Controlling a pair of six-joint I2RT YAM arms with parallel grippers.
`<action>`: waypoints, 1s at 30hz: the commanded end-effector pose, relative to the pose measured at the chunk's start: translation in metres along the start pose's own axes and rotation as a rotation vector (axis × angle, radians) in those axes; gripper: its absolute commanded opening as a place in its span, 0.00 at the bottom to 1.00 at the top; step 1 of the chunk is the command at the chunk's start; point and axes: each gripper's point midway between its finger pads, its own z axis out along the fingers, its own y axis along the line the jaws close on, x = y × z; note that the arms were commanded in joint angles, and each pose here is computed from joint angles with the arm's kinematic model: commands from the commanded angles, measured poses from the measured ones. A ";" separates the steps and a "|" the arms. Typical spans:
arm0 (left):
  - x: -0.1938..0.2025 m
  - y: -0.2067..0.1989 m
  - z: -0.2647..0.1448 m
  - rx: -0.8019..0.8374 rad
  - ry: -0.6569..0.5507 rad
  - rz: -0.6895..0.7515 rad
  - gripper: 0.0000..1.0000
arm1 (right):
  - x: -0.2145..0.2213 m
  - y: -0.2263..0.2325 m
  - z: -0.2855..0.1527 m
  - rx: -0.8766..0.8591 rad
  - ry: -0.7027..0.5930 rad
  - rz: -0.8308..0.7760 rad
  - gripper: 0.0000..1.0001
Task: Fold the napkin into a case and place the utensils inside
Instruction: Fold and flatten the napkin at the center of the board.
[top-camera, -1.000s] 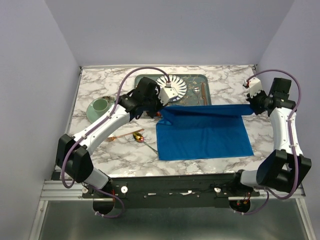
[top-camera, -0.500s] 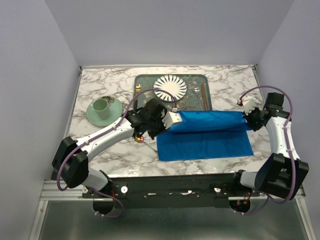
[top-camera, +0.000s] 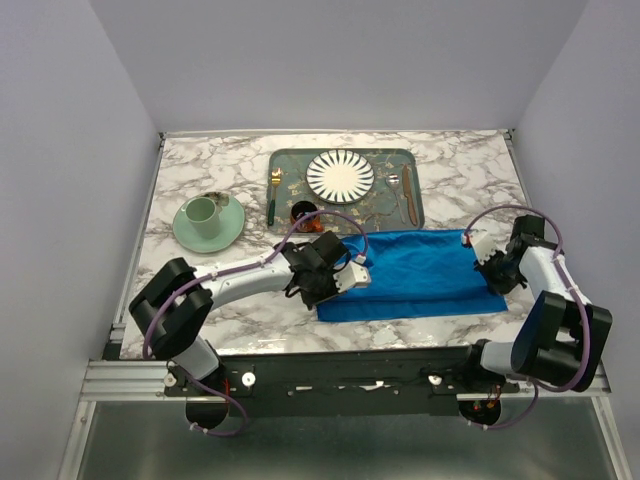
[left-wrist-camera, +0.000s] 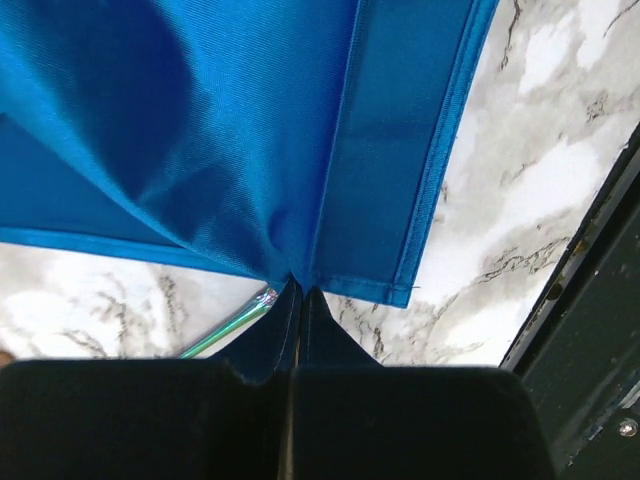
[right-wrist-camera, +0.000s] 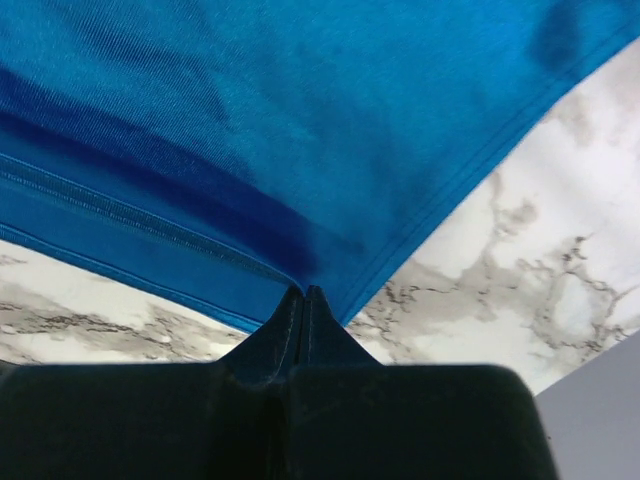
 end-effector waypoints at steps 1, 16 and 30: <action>0.013 -0.015 0.008 0.046 0.046 0.010 0.00 | 0.027 0.003 0.004 0.023 0.104 -0.032 0.01; 0.004 -0.066 -0.007 0.187 0.051 0.117 0.00 | 0.057 0.019 -0.040 -0.015 0.152 0.009 0.01; -0.117 0.058 -0.210 -0.307 -0.452 -0.007 0.00 | -0.082 -0.091 -0.214 0.371 -0.441 0.151 0.01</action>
